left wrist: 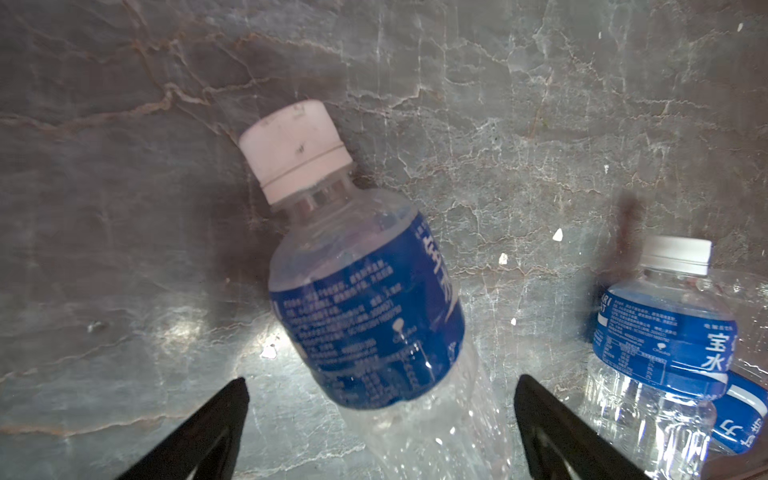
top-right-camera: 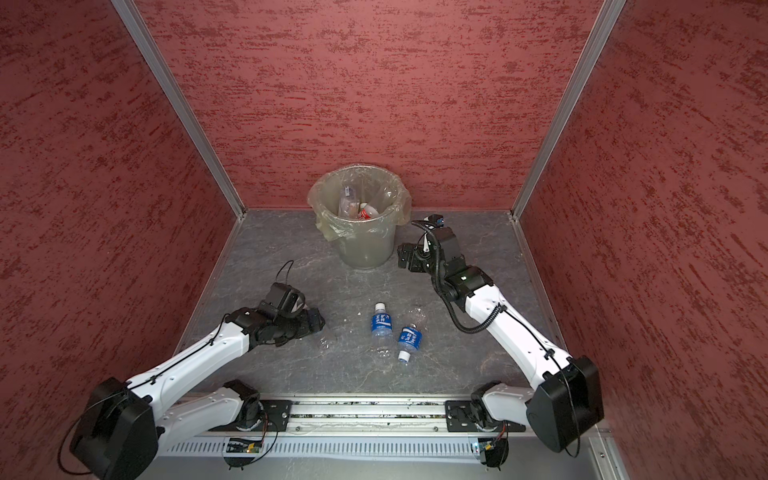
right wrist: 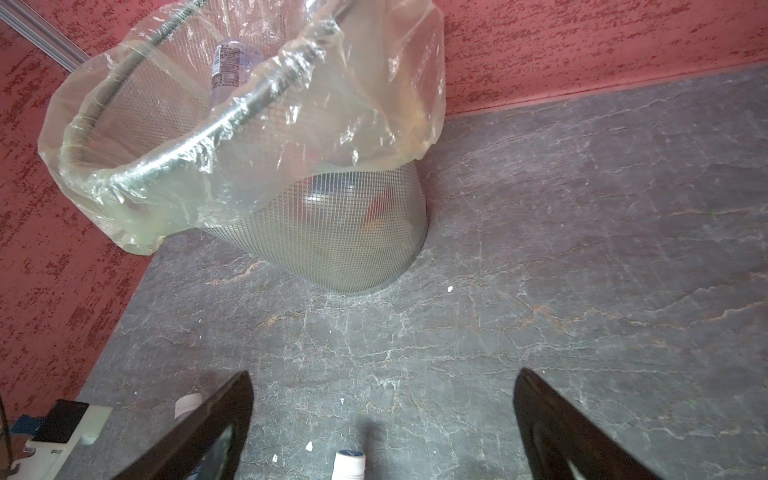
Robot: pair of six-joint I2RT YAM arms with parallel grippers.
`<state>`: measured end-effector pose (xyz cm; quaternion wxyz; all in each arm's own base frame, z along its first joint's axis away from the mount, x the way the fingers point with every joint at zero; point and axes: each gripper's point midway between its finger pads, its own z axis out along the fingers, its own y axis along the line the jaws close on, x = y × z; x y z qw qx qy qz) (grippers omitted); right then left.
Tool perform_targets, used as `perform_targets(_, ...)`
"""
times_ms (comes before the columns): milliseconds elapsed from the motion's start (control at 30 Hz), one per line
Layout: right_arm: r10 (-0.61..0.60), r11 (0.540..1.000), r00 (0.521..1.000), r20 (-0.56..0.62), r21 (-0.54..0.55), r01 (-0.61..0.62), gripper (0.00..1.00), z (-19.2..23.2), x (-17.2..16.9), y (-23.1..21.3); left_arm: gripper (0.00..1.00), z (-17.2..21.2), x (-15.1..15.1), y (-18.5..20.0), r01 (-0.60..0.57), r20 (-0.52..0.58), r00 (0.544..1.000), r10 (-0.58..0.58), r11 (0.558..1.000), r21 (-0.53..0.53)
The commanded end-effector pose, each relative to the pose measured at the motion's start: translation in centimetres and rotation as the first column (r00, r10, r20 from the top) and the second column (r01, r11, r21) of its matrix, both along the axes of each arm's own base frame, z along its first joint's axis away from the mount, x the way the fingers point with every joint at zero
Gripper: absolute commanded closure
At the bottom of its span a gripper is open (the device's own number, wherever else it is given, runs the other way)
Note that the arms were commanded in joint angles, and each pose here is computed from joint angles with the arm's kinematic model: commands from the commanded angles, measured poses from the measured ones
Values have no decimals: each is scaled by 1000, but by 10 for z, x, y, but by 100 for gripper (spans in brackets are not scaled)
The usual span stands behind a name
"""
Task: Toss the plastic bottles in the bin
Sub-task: 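Lower the left gripper onto the blue-label bottle nearest it and close it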
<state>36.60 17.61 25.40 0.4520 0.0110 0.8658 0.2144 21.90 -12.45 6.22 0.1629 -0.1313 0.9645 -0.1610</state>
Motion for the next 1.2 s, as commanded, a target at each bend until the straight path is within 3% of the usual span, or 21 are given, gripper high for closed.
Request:
perform_targets(0, -25, 1000, 1000, 5, 7, 25, 2, 2, -4, -7, 0, -1, 6, -7, 4, 5, 1000, -4, 1000, -19)
perform_targets(667, -32, 999, 999, -11, 10, 33, 3, -5, -9, -10, 13, -20, 23, -18, 40, -48, 998, -40, 999, -6)
perform_targets(1167, -34, 999, 999, -30, 8, 34, 8, -15, -11, -10, 46, -14, 30, -23, 60, -27, 998, -61, 998, -28)
